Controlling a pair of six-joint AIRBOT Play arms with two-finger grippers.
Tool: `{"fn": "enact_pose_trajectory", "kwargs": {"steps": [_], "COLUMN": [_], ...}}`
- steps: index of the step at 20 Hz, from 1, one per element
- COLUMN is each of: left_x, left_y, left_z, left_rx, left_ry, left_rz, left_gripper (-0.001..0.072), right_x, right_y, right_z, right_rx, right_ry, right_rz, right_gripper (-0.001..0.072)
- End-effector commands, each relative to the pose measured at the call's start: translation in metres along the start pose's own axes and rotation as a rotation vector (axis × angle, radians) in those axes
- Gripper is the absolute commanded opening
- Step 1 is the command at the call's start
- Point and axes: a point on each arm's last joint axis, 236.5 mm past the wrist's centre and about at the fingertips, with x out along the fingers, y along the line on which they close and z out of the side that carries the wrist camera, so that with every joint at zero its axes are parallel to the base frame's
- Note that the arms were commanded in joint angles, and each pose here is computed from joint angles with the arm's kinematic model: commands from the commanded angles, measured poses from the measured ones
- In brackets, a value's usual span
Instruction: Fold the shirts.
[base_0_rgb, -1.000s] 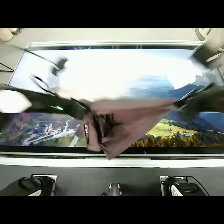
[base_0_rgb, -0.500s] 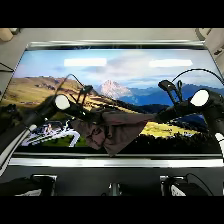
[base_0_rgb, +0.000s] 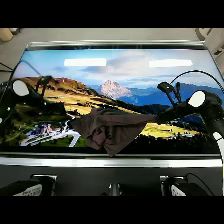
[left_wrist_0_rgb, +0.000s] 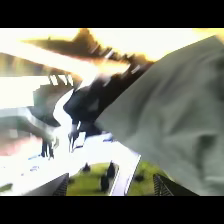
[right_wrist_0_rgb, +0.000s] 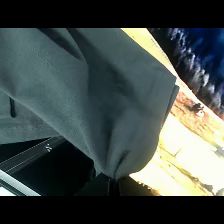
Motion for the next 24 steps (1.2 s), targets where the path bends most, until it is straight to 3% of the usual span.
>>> {"fn": "enact_pose_trajectory", "kwargs": {"steps": [1, 6, 13, 14, 15, 16, 17, 20, 24], "left_x": [0.048, 0.097, 0.124, 0.124, 0.121, 0.113, 0.100, -0.013, -0.312], "left_y": [0.007, -0.026, -0.048, -0.048, -0.050, -0.053, -0.056, -0.074, -0.098], "left_z": [-0.024, -0.025, -0.011, -0.005, 0.001, 0.010, 0.023, 0.094, 0.129], "left_rx": [-0.189, -0.351, -0.384, -0.396, -0.411, -0.411, -0.391, -0.135, 0.113], "left_ry": [0.042, 0.002, -0.034, -0.057, -0.070, -0.093, -0.134, -0.465, -1.152], "left_rz": [-0.111, -0.307, -0.329, -0.331, -0.343, -0.361, -0.376, -0.412, -0.407], "left_gripper": [0.0617, 0.0617, 0.0608, 0.0551, 0.0297, 0.0119, 0.0044, 0.0039, 0.0040], "right_x": [0.000, 0.000, 0.000, 0.000, 0.000, -0.002, -0.007, -0.064, -0.255], "right_y": [0.000, 0.000, -0.002, -0.002, -0.002, -0.006, -0.009, -0.031, -0.044], "right_z": [0.000, 0.000, 0.002, 0.002, 0.003, 0.008, 0.013, 0.055, 0.136], "right_rx": [0.000, 0.000, 0.000, 0.000, 0.000, -0.003, -0.009, -0.080, -0.210], "right_ry": [0.001, 0.000, -0.009, -0.010, -0.014, -0.034, -0.052, -0.187, -0.571], "right_rz": [-0.001, -0.001, -0.007, -0.008, -0.010, -0.027, -0.045, -0.200, -0.564], "right_gripper": [0.0021, 0.0021, 0.0021, 0.0021, 0.0021, 0.0021, 0.0021, 0.0021, 0.0021]}}
